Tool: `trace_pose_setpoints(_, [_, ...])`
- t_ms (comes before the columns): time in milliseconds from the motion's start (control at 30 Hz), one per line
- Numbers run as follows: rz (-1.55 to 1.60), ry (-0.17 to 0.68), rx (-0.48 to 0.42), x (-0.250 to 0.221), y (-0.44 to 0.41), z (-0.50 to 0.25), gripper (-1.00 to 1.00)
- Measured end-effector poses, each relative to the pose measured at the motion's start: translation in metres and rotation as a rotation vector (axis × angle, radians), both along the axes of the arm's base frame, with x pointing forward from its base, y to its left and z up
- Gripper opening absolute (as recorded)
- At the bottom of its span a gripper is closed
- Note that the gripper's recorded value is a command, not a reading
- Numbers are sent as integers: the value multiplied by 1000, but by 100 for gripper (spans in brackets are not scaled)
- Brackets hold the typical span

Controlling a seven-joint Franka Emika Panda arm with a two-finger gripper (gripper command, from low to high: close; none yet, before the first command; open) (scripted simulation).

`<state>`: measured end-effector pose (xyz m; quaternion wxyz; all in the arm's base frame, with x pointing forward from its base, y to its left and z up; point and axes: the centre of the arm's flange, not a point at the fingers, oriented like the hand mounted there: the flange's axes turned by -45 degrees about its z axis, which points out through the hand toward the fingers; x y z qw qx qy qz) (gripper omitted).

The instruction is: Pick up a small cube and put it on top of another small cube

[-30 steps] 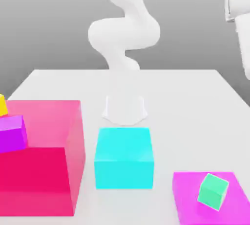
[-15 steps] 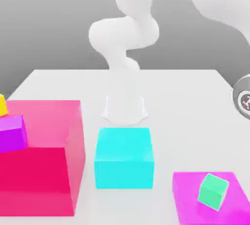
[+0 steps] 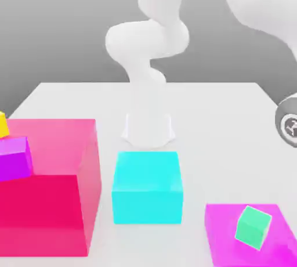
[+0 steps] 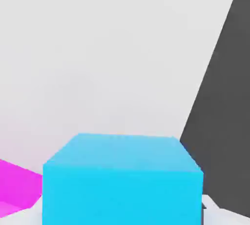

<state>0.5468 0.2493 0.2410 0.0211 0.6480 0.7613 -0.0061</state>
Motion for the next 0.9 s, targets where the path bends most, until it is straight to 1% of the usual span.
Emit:
trace_pose_setpoints(100, [-204,-21,-21,18,-75,38,-100])
trace_pose_setpoints(200, [-408,-37,-34,24,-149,72,-100])
trace_pose_setpoints(300, [-617,-49,-40,16,-224,104,-100])
trace_pose_setpoints(367, [-801,-53,-40,3,-295,125,-100])
trace_pose_setpoints(433, [-1018,-56,-36,-24,-373,149,-100])
trace_pose_setpoints(533, [-1348,-52,-18,-84,-473,183,-100])
trace_pose_setpoints(633, [-1613,-35,17,-146,-532,208,-100])
trace_pose_setpoints(700, [-1775,-21,42,-188,-566,204,-100])
trace_pose_setpoints(767, [-1831,-15,51,-203,-577,179,-100])
trace_pose_setpoints(800, [-1841,-15,52,-206,-579,166,100])
trace_pose_setpoints(900, [-1841,-15,52,-206,-579,166,100])
